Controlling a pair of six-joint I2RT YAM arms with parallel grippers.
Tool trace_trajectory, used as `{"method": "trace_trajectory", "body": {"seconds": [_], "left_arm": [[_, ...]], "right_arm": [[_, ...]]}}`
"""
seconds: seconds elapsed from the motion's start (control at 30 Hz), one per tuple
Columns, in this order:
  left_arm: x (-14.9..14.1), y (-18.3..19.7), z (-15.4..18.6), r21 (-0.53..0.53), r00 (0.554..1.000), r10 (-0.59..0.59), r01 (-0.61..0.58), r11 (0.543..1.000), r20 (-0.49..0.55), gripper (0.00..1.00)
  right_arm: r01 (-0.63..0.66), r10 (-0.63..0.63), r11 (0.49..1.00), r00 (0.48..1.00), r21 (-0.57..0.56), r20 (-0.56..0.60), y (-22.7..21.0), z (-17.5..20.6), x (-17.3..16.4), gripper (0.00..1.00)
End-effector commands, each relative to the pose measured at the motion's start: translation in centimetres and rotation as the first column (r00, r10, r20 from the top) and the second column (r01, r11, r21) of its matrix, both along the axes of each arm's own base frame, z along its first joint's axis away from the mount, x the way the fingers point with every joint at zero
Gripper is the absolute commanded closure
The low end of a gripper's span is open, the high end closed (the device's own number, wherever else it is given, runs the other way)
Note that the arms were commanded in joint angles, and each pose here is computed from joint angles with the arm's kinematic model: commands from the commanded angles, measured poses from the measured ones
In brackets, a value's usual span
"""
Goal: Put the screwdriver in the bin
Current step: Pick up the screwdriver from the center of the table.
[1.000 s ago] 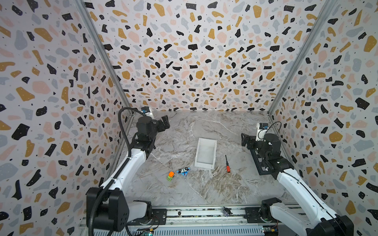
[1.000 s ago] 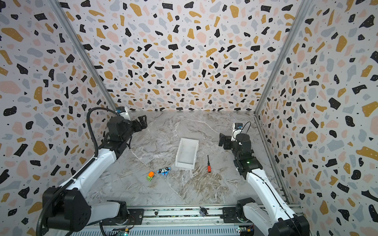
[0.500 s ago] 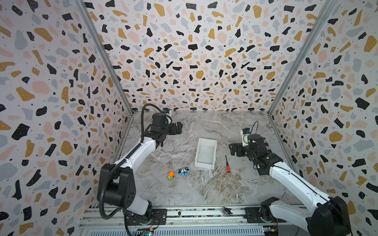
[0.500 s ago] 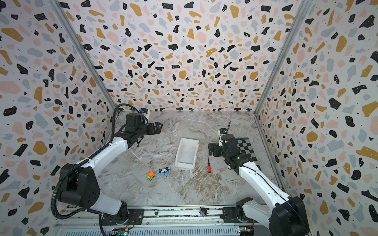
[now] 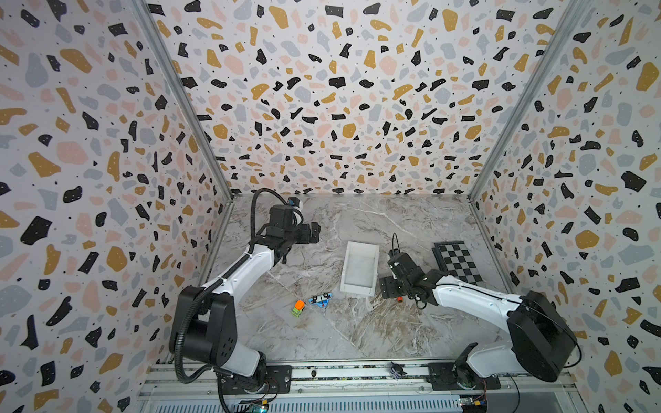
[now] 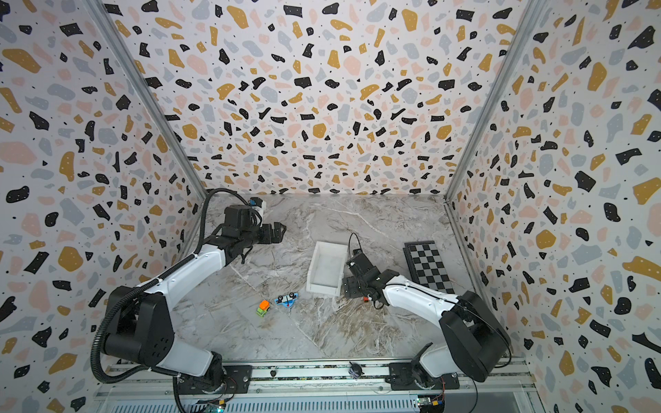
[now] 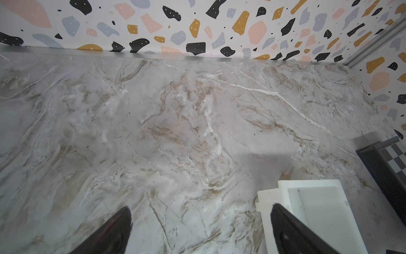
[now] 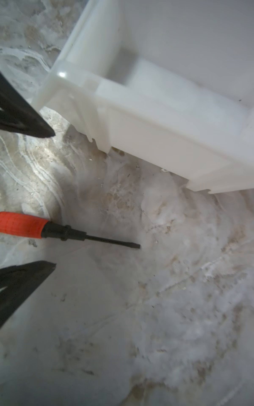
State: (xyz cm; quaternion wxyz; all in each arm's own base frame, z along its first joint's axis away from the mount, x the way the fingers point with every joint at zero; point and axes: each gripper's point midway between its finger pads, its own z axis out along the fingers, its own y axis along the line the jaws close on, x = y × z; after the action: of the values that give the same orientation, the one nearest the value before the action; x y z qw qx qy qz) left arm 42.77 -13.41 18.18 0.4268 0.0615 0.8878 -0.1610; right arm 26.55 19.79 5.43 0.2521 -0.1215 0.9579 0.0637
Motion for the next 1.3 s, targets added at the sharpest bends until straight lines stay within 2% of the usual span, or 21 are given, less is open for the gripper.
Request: {"method": "trace_trajectory", "body": {"seconds": [0.0,0.4,0.53,1.27], "left_arm": [[0.5,-0.3,1.4,-0.006,0.999,-0.015,0.016,1.0,0.05,0.0],[0.2,0.2,2.5,0.005,0.996,0.002,-0.003,1.0,0.084,0.0],[0.2,0.3,2.4,0.007,0.997,0.005,-0.005,1.0,0.083,0.0],[0.3,0.4,2.1,0.015,0.997,0.008,-0.009,1.0,0.077,0.0]], "right_arm": [[0.079,-0.079,0.997,0.997,-0.018,-0.008,-0.4,0.2,0.1,0.23],[0.135,-0.136,0.99,0.991,-0.038,-0.02,-2.2,-0.4,-0.8,0.41],[0.145,-0.145,0.989,0.988,-0.002,-0.045,-2.7,-1.0,-1.1,0.47],[0.149,-0.145,0.988,0.985,0.033,-0.093,-2.9,-2.1,-1.5,0.58]]}}
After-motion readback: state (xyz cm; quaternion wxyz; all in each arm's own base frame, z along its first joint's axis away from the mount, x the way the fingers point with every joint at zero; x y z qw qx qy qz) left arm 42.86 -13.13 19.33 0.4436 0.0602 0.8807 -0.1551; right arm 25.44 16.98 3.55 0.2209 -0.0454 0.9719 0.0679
